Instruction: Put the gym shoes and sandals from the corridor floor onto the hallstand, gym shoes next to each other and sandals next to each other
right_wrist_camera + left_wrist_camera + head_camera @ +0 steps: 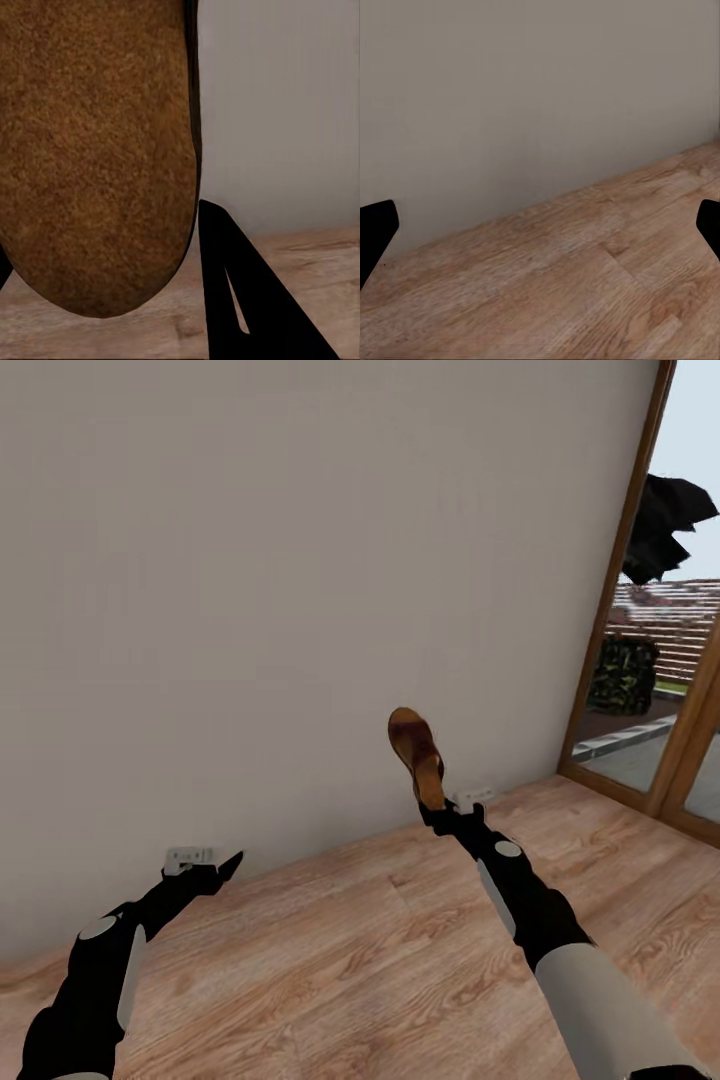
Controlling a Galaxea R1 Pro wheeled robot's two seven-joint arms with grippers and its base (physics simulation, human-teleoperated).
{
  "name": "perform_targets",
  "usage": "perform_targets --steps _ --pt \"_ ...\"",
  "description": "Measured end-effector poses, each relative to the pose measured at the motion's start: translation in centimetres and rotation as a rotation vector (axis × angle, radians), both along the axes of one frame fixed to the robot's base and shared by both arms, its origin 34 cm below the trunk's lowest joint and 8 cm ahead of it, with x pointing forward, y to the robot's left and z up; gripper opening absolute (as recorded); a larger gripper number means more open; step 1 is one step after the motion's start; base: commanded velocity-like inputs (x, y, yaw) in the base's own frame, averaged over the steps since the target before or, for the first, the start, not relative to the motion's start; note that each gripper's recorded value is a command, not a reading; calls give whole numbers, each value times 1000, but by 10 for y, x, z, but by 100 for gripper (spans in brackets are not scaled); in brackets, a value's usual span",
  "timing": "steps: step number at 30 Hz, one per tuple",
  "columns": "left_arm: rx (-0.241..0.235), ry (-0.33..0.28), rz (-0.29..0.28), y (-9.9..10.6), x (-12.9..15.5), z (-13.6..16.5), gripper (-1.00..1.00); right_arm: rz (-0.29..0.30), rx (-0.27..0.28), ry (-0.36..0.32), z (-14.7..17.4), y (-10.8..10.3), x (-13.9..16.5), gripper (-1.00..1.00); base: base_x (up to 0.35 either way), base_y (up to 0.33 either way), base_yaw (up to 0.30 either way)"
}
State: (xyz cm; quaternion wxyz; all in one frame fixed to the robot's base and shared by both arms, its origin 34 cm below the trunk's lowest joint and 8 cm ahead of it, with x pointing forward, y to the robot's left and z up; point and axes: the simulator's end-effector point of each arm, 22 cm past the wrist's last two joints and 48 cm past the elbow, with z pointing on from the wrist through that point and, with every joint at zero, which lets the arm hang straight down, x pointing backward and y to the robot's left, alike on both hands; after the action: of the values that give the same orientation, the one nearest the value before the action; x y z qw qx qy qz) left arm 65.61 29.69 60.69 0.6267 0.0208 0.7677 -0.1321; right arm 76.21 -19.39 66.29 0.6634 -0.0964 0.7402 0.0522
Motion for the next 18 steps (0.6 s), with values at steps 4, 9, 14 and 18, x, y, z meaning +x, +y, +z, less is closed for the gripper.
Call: perform_targets --steps 4,9,14,18 --pt "-1 -3 0 0 0 2 100 -5 -6 58 -34 -3 -3 -100 0 0 247" --pt "-3 -9 1 0 -1 5 100 -7 -8 89 -55 -4 -7 -100 0 0 246" --pt "-4 -14 2 1 -2 8 100 -8 -8 89 -54 -5 -7 -100 0 0 246" --pt "-4 -18 2 1 -3 10 100 -8 -8 86 -52 -5 -8 -100 0 0 246"
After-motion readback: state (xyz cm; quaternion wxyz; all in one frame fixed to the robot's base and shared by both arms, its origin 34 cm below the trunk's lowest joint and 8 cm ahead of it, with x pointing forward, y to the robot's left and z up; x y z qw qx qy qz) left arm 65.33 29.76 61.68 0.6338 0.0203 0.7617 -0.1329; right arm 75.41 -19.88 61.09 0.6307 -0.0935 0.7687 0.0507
